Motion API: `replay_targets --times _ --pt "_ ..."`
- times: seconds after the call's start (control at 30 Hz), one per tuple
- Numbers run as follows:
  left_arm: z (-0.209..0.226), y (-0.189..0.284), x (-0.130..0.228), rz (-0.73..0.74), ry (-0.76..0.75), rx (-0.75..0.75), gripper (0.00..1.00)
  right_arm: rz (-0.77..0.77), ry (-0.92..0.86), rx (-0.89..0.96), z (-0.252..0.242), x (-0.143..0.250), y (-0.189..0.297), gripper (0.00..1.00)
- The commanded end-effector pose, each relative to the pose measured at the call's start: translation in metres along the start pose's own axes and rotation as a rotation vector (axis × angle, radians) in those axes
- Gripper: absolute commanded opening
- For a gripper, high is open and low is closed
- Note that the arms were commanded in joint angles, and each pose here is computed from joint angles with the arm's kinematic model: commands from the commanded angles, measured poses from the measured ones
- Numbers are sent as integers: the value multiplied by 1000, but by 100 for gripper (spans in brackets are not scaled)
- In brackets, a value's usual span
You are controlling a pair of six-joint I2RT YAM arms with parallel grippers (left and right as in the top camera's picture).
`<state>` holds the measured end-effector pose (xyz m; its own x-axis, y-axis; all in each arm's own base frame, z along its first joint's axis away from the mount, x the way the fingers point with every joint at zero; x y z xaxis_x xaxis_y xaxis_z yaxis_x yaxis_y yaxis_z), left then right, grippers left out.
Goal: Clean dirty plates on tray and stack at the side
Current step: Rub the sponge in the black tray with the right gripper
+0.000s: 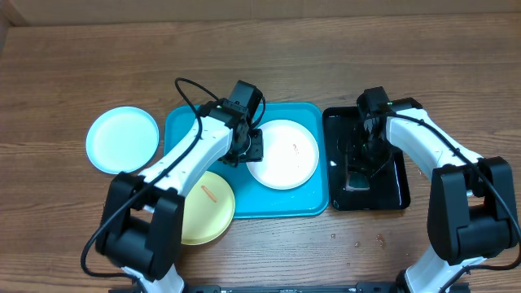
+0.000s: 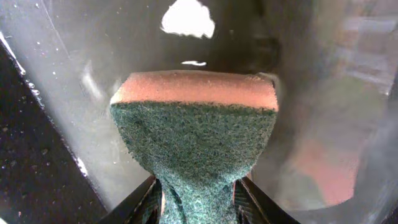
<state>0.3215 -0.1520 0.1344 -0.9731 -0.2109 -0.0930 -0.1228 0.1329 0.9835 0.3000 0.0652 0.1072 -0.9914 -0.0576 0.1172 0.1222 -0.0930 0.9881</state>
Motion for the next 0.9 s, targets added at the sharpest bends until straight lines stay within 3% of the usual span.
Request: replay_targets --times 0.0,0.43,0.73,0.87 --pt "0 -7 -5 -10 7 -27 41 -21 -4 1 0 2 5 40" --pt "4 -14 -7 -29 6 -80 27 -21 -3 1 0 2 5 40" --pt "3 -36 -11 -12 6 -87 26 -22 -3 1 0 2 5 40" --pt "3 -36 -11 -13 -1 -87 11 -22 1 6 -1 2 5 40"
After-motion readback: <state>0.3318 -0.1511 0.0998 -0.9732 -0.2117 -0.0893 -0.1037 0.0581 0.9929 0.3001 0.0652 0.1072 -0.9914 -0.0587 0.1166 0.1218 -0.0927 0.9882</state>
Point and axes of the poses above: each gripper's point midway between its finger pads, its own y axis back along the fingers, its own z axis along the line the jaws close on, x = y × z, the point moved 9 cm from there along y, back along the fingers, and after that the axes turned 9 degrees about y, right-handed, at the moved point
